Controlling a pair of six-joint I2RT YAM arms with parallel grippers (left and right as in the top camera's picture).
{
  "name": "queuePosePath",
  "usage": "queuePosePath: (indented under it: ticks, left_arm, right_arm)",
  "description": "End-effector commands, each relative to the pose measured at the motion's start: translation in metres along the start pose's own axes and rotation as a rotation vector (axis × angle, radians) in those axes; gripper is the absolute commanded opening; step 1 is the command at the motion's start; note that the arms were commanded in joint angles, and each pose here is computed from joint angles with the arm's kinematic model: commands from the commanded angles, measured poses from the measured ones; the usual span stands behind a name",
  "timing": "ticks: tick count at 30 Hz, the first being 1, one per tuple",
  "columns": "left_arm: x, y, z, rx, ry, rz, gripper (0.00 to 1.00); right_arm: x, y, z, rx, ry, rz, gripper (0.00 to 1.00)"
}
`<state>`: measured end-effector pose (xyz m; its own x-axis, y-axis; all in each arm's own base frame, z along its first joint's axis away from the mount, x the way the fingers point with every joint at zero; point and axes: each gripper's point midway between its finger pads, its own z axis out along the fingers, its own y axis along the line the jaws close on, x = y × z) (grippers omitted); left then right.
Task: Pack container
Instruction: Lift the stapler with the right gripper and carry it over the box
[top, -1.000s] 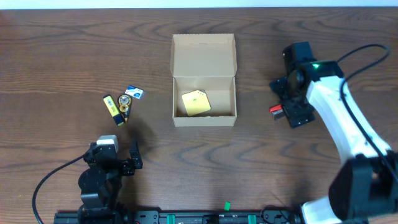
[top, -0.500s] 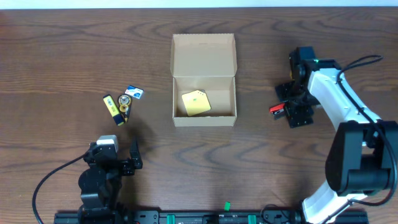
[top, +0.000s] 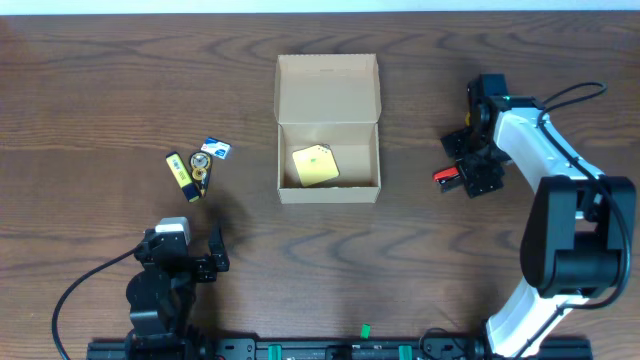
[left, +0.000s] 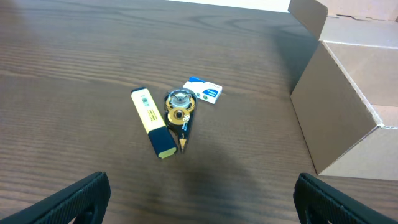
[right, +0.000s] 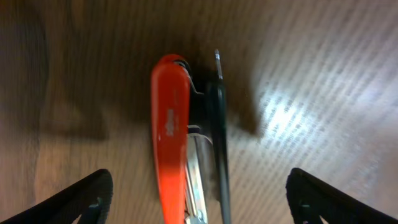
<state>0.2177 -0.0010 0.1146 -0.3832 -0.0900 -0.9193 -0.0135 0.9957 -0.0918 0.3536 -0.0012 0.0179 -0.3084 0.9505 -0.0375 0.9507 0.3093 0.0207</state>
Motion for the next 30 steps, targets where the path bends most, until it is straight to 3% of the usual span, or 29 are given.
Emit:
queuePosePath:
  ticks: [1, 13, 19, 26, 30]
  left_arm:
    - [0.007, 0.001, 0.003, -0.002, 0.012, -0.009, 0.95]
    - [0.007, 0.001, 0.003, -0.002, 0.012, -0.009, 0.95]
    - [0.007, 0.001, 0.003, -0.002, 0.012, -0.009, 0.95]
    - [0.007, 0.001, 0.003, -0.002, 0.012, -0.009, 0.95]
    - [0.007, 0.001, 0.003, -0.002, 0.012, -0.009, 0.95]
  right_arm:
    - [-0.003, 0.003, 0.008, -0.006, 0.004, -0.025, 0.87]
    - [-0.001, 0.003, 0.024, 0.011, 0.041, -0.006, 0.77]
    - [-0.005, 0.001, 0.025, 0.010, 0.052, 0.011, 0.66]
    - [-0.005, 0.000, 0.029, 0.014, 0.071, 0.021, 0.59]
    - [-0.006, 0.000, 0.029, 0.012, 0.071, 0.023, 0.47]
